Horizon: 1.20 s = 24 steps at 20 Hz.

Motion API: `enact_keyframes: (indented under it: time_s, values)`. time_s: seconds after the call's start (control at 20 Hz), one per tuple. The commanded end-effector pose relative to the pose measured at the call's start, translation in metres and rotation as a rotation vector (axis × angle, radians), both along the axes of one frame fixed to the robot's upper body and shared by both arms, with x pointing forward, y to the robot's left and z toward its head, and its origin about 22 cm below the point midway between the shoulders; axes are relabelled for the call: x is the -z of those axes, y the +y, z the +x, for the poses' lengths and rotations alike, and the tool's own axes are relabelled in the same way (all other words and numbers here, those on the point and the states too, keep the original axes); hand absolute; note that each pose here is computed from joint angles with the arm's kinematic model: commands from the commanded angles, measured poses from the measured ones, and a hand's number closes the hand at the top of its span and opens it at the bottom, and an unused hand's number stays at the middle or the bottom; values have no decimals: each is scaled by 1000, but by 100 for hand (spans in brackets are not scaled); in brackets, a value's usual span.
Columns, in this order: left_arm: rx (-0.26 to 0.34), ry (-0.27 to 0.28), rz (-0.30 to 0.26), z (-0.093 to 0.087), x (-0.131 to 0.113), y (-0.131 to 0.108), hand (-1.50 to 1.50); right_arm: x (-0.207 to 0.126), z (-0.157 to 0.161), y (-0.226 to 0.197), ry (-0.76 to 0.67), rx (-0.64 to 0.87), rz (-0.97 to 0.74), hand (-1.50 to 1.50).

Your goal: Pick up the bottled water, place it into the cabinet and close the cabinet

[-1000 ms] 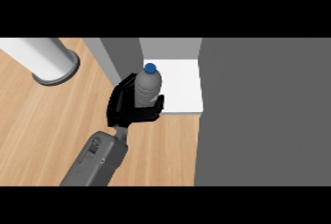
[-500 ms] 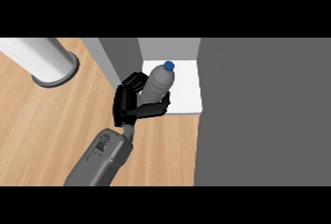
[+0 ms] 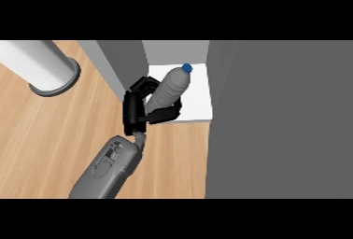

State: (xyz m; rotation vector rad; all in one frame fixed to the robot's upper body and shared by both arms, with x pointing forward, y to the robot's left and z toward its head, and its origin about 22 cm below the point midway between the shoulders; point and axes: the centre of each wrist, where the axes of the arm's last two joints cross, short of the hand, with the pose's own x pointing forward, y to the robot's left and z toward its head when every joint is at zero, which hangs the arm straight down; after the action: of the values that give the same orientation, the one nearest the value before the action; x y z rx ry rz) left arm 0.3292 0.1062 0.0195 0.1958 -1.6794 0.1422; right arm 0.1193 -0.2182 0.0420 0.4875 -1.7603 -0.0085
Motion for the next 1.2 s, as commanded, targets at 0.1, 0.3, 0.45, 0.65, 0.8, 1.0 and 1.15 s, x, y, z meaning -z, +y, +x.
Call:
enact_keyframes:
  time_s: [0.1,0.3,0.45,0.65,0.8,1.0,1.15]
  values:
    - [62,-59,107,53,-50,-18,150,-1,7,-3,-4,-29,-6,-150]
    - [20,-32,184,61,-33,-10,150,1,11,1,8,-21,-10,-150]
    - [-6,-16,279,79,-26,8,150,5,-2,0,2,-7,-10,-150]
    - [-48,-14,354,96,-26,24,150,2,-6,-8,-9,-15,-14,-150]
    - [-105,-10,428,101,-25,17,150,7,-1,-11,0,-4,-3,-150]
    - [-87,-4,434,104,-21,24,-150,10,1,1,-10,-33,14,-150]
    - [-106,0,424,106,-21,28,-150,9,-3,-1,-10,-11,-6,-150]
